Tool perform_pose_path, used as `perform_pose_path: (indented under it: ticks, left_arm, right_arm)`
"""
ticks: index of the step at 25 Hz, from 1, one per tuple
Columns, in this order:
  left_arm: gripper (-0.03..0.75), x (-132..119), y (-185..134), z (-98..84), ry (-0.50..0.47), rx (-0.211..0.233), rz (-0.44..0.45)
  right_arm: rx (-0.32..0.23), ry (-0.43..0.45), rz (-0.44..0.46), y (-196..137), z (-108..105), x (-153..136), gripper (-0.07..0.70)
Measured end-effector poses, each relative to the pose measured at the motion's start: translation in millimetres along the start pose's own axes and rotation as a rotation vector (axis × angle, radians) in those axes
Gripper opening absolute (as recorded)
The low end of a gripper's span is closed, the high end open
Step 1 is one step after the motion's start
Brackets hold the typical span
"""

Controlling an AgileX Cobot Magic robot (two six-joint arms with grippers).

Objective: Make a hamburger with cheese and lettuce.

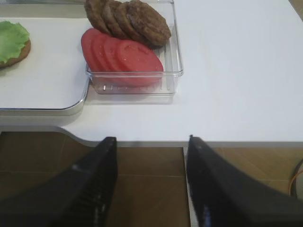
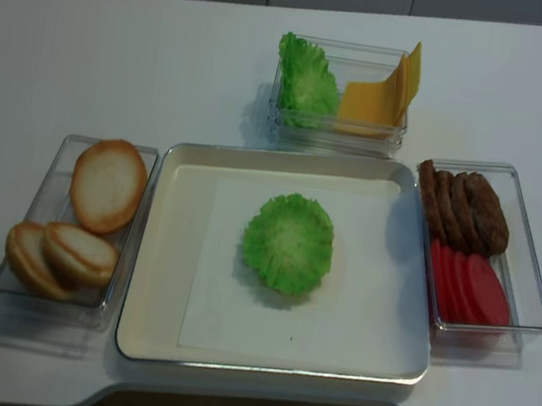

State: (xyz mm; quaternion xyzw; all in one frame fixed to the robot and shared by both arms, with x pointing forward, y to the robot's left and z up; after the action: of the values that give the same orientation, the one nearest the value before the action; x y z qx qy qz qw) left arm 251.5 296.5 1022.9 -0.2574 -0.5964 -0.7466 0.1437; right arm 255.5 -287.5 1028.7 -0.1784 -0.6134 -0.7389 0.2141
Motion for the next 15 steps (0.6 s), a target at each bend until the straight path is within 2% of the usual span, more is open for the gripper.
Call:
perform_pose_path:
  ticks: [8, 15]
  left_arm:
    - [0.342, 0.0, 0.0, 0.0, 0.0, 0.0, 0.0]
    - [0.342, 0.0, 0.0, 0.0, 0.0, 0.0, 0.0]
  right_arm:
    - [0.029, -0.012, 0.01, -2.7, -2.0, -3.0, 0.365]
    - [0.033, -0.023, 0.019, -4.1, -3.4, -4.0, 0.365]
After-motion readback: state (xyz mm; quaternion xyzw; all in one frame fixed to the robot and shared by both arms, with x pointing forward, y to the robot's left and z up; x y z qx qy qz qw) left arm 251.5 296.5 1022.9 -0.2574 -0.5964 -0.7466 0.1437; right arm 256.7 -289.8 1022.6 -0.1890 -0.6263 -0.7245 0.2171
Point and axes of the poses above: a point on each arm's last joint axis where the gripper is mounted, x pointing back along that axis away from the gripper, z along the wrist's bending axis when the last joint is at zero, y = z × x, the point moved 3 cm from there along -x, pointing out along that axis toward the gripper, and after that the axes turned 11 degrees about -x, right-handed, at the moved point
